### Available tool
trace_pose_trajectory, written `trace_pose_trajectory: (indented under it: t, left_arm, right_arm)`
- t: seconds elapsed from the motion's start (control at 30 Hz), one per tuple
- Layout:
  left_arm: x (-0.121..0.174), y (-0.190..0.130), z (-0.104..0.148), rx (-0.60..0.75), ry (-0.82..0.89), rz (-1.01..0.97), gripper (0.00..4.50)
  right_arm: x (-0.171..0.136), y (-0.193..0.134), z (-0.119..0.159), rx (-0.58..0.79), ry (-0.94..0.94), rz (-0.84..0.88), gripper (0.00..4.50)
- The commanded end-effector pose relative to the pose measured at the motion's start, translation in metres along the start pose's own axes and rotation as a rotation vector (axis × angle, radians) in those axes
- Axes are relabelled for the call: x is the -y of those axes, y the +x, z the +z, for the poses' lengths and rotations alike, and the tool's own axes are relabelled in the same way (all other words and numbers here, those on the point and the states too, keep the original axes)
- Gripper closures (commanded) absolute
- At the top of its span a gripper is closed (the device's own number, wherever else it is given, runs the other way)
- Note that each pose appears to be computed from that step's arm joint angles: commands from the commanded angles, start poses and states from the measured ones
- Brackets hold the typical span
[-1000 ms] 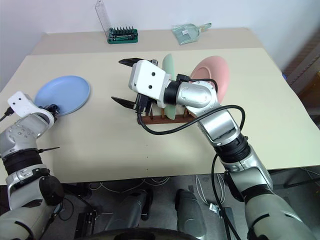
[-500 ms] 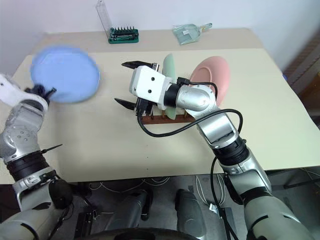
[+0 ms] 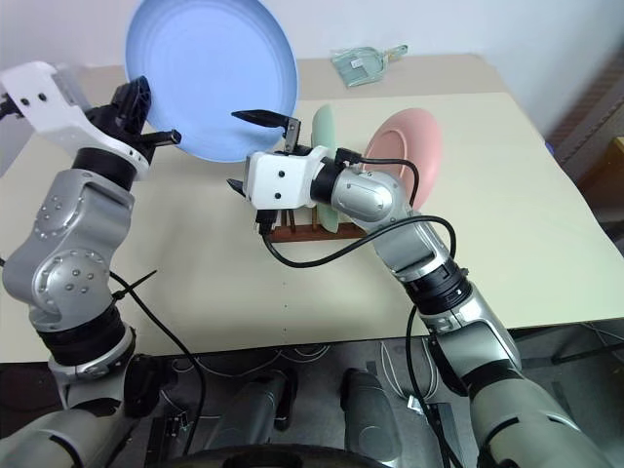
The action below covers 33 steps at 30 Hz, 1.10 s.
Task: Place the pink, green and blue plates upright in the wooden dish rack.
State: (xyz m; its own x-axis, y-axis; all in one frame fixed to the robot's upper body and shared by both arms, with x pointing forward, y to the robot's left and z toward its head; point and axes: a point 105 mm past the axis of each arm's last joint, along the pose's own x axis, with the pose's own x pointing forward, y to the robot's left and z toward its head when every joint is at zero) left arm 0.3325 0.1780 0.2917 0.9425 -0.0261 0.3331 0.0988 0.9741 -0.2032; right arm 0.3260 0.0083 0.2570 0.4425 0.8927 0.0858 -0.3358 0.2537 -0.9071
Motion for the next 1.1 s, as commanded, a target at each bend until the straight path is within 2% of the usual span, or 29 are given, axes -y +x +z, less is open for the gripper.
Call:
trace_pose_trajectory:
  t: [0.03, 0.13, 0.17, 0.2, 0.43, 0.73, 0.83, 0.9, 1.0, 1.07, 1.1]
  left_arm:
    - [0.017, -0.006, 0.019, 0.051, 0.004, -0.044, 4.46]
    - [0.023, -0.011, 0.019, 0.039, -0.007, -0.071, 4.46]
    - [0.025, -0.013, 0.02, 0.036, -0.013, -0.08, 4.5]
    - [0.027, -0.015, 0.02, 0.037, -0.016, -0.094, 4.5]
    - [0.03, -0.022, 0.028, 0.056, -0.03, -0.125, 4.5]
    - [0.023, -0.022, 0.031, 0.075, -0.088, -0.102, 4.5]
    - [0.025, -0.025, 0.047, 0.163, -0.171, -0.134, 3.46]
    - [0.02, -0.027, 0.06, 0.228, -0.214, -0.126, 2.46]
    - [-0.001, -0.028, 0.072, 0.301, -0.224, -0.039, 0.9]
    - [-0.027, -0.029, 0.081, 0.358, -0.236, 0.062, 0.01]
    - [-0.037, -0.03, 0.084, 0.378, -0.244, 0.098, 0.01]
  right_arm:
    - [0.008, 0.004, 0.007, 0.019, -0.078, -0.039, 0.0]
    - [0.007, 0.007, 0.004, 0.013, -0.087, -0.043, 0.0]
    - [0.007, 0.008, 0.004, 0.014, -0.084, -0.043, 0.53]
    - [0.007, 0.008, 0.003, 0.014, -0.085, -0.041, 0.82]
    - [0.001, 0.009, 0.0, 0.009, -0.106, -0.01, 4.47]
    - [0.001, 0.01, 0.002, 0.019, -0.13, -0.013, 4.47]
    - [0.0, 0.009, 0.005, 0.035, -0.13, -0.012, 4.5]
    - [0.0, 0.009, 0.008, 0.048, -0.125, -0.014, 4.5]
    - [0.0, 0.01, 0.013, 0.074, -0.108, -0.018, 4.5]
    - [0.002, 0.01, 0.02, 0.106, -0.083, -0.032, 4.5]
    - [0.003, 0.011, 0.022, 0.118, -0.074, -0.037, 4.5]
